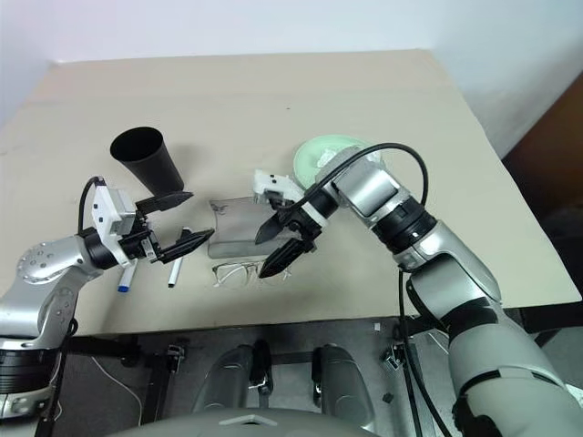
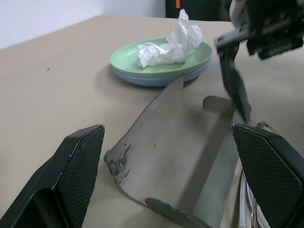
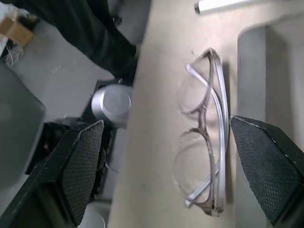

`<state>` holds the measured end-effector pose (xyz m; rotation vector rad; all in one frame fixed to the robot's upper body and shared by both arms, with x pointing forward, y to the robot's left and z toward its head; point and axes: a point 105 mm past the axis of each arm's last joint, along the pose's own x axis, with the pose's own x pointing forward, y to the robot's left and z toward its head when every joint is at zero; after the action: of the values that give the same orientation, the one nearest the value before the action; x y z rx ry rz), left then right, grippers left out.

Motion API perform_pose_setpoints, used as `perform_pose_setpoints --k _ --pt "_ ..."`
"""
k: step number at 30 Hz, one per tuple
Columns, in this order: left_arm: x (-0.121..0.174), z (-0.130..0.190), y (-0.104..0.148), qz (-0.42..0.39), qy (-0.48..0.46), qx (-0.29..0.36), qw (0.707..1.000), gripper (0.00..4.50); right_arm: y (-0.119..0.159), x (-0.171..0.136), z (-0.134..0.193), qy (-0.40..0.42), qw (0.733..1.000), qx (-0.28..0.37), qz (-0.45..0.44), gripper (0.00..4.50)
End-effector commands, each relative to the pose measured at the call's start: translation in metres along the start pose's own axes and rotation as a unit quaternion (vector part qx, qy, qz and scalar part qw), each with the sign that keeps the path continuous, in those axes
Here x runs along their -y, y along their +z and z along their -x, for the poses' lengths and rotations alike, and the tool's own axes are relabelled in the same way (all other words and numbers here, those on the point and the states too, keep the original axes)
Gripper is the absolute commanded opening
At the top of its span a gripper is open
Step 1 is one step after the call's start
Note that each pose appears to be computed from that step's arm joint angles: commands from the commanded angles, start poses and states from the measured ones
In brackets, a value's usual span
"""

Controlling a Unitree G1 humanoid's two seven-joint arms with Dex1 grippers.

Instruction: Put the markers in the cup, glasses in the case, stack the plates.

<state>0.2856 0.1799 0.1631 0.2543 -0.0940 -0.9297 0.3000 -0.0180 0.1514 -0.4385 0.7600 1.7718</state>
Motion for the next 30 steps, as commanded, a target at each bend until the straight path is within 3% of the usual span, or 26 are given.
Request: perform_pose_setpoints --k 1,20,23,26,30 --pt "0.003 -0.002 0.007 -0.018 -0.006 0.013 1.0 4.5 0.004 0.001 -0.001 -0.005 1.0 -0.021 0.022 4.47" --pt "0.007 -0.003 -0.002 -0.013 -0.011 0.011 1.0 4.5 -0.001 -0.006 -0.029 0.032 0.998 -0.052 0.034 4.47" --pt "0.008 -0.002 -0.003 -0.014 -0.011 0.008 1.0 4.5 -0.001 -0.006 -0.033 0.034 0.997 -0.056 0.034 3.85" --pt "0.008 -0.002 -0.003 -0.015 -0.011 0.006 1.0 4.5 -0.003 -0.005 -0.038 0.031 0.997 -0.06 0.03 2.91" --pt "0.008 0.0 -0.002 -0.015 -0.012 0.004 1.0 4.5 -0.001 -0.004 -0.041 0.03 0.997 -0.057 0.029 2.91"
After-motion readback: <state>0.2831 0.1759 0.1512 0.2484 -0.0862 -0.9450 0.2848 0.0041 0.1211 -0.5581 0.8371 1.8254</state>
